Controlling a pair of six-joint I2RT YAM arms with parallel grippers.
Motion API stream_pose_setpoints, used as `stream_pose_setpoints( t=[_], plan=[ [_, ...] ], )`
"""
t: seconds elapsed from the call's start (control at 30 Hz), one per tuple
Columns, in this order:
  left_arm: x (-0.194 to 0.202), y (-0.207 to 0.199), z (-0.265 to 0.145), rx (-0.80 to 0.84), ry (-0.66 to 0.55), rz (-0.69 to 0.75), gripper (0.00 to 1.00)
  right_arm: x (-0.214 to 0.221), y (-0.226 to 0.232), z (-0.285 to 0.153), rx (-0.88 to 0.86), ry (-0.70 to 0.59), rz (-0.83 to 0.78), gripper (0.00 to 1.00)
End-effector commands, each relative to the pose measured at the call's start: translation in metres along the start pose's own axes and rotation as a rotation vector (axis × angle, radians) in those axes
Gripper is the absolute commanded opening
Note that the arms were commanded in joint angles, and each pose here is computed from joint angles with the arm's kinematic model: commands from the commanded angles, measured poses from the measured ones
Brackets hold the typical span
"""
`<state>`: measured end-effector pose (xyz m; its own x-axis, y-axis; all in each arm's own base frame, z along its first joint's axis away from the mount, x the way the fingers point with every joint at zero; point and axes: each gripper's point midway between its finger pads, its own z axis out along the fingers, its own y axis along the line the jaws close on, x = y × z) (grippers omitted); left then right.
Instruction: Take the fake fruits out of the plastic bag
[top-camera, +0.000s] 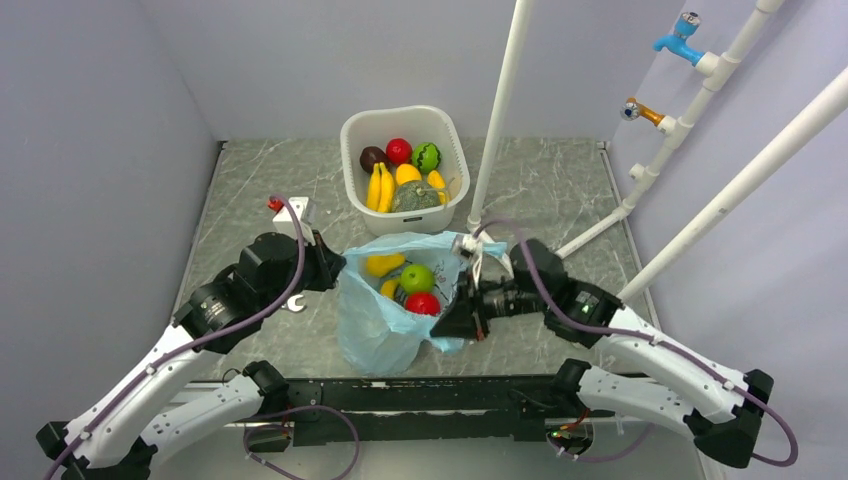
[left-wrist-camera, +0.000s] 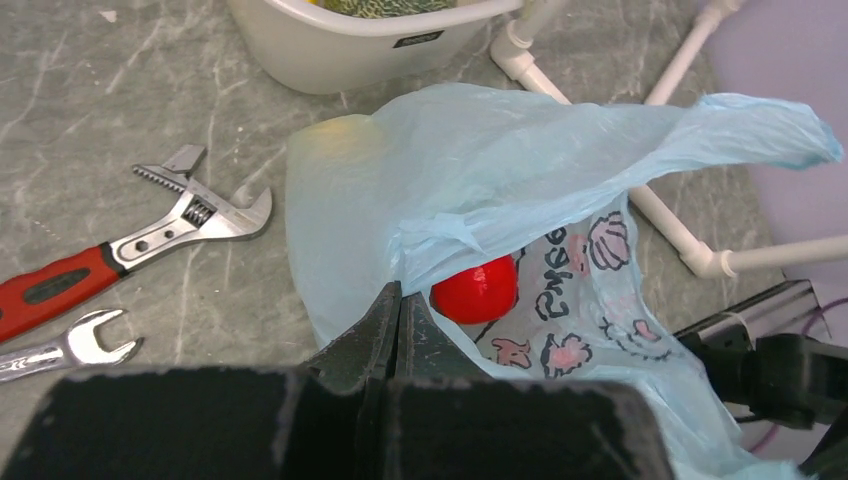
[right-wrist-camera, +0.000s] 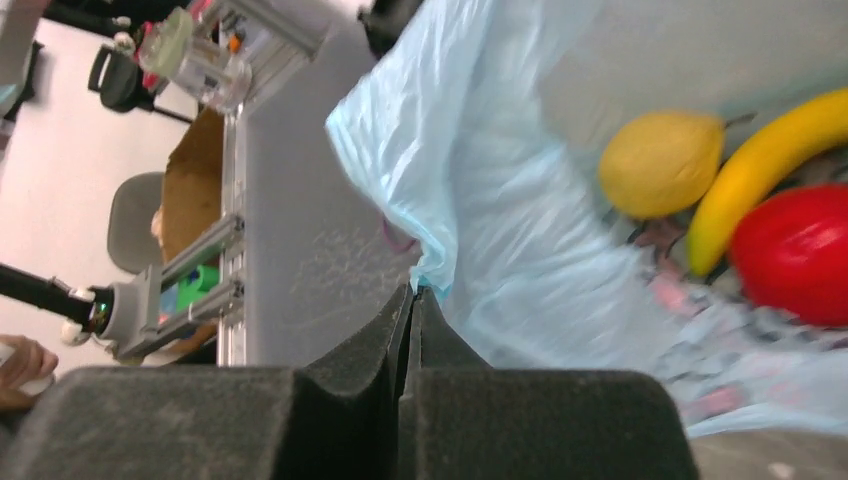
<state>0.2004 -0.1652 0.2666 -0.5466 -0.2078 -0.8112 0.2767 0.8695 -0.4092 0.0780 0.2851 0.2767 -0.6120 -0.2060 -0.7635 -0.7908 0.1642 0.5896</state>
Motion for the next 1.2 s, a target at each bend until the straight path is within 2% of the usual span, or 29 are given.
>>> stream_pose_setpoints(
  t=[0.0,0.23,0.37,0.5,0.73,0.83,0.93,1.17],
  plan=[
    [-0.022,0.003,-0.003,-0.039,-0.076,0.006,0.00,0.055,-0.007,0.021,0.034,0.085,0.099,0.00],
    [-0.027,-0.006,0.000,-0.007,-0.073,0.009,0.00,0.119,-0.007,0.075,0.065,0.151,0.069,0.00],
    [-0.030,-0.009,-0.005,0.013,-0.088,0.019,0.00,0.143,0.004,0.096,0.049,0.260,0.000,0.00],
    [-0.031,-0.010,-0.010,0.024,-0.089,0.023,0.00,0.173,0.023,0.116,-0.048,0.362,-0.059,0.00],
    [-0.022,-0.009,-0.008,0.050,-0.081,0.026,0.00,0.223,0.023,0.151,-0.071,0.504,-0.092,0.00],
    [-0.011,-0.001,-0.003,0.022,-0.057,0.051,0.00,0.221,0.029,0.160,-0.076,0.519,-0.090,0.15],
    [0.000,0.007,-0.001,-0.006,-0.013,0.093,0.00,0.199,0.052,0.155,-0.142,0.456,-0.108,0.30],
    [0.019,0.011,-0.004,0.037,0.016,0.124,0.00,0.151,0.065,0.115,-0.093,0.360,-0.197,0.59]
  ],
)
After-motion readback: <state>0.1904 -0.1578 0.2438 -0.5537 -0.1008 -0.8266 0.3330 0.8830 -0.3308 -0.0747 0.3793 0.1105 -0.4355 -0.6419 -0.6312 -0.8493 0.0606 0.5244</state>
